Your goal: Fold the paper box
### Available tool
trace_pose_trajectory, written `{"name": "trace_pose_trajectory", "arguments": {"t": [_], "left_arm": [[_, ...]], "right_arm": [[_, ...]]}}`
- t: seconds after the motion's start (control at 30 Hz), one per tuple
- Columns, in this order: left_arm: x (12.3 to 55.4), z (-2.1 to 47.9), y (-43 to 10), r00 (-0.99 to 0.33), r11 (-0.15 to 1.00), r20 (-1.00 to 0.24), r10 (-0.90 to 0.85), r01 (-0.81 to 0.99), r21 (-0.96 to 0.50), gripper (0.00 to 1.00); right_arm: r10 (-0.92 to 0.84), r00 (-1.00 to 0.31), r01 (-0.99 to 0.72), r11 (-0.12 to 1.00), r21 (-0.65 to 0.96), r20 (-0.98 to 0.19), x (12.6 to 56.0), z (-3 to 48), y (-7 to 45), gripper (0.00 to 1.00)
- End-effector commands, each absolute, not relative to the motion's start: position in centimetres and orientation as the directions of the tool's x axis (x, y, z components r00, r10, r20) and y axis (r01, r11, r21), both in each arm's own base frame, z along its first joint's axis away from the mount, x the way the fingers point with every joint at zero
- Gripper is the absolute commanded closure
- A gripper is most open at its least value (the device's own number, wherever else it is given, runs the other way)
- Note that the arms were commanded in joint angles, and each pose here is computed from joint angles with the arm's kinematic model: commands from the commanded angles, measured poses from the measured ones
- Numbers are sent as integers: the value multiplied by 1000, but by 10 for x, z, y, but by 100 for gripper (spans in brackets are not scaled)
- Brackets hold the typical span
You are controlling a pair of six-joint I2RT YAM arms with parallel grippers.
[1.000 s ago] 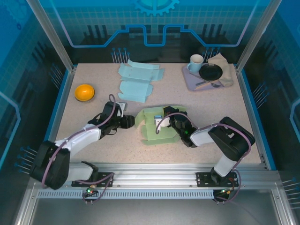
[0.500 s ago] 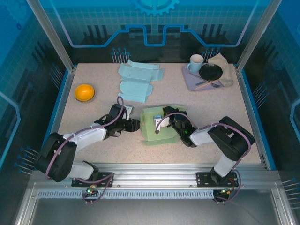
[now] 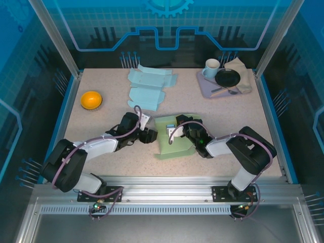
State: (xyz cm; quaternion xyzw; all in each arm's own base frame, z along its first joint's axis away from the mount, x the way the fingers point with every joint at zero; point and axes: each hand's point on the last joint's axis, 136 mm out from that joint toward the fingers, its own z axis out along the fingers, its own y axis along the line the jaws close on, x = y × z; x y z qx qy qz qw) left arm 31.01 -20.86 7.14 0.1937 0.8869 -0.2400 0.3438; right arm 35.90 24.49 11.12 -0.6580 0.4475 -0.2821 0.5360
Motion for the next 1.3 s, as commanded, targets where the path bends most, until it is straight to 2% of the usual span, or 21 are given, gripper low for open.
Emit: {"name": "trace_pose_trajectory", "arguments": {"t": [0.0,0.2,0.53,0.57,0.6,0.7,0.83,1.07,1.27], "left_arm": [[325,90,-228,-570,748,-790,225,621,-234,31],[328,91,-239,-487,683,-828,278,706,-187,25],[322,98,-259,-445,535,-851,278,808,-248,20],[320,99,-261,-446,522,-852,275,813,-257,15],[316,99,-261,-446,510,-853,271,818,-266,1],[310,101,-262,-441,489,-857,266,828,-274,1],[314,97,-261,-445,514,-853,274,817,-261,1],[322,94,-265,-528,568,-814,243,757,-322,2],[311,88,-257,-534,632,-803,264,725,-274,4]], "right_arm": [[-868,480,-383,-74,-921,-130,346,88,250,100],[-855,497,-411,-83,-908,-147,339,87,251,100],[-844,510,-471,-112,-875,-166,332,80,251,100],[-845,508,-473,-113,-874,-165,332,79,250,100],[-847,504,-474,-111,-873,-166,333,79,249,100],[-854,492,-479,-101,-872,-171,335,79,246,100],[-854,489,-483,-96,-870,-177,336,80,245,100],[-862,475,-482,-89,-872,-175,339,80,243,100],[-875,458,-451,-75,-889,-158,343,88,239,100]]}}
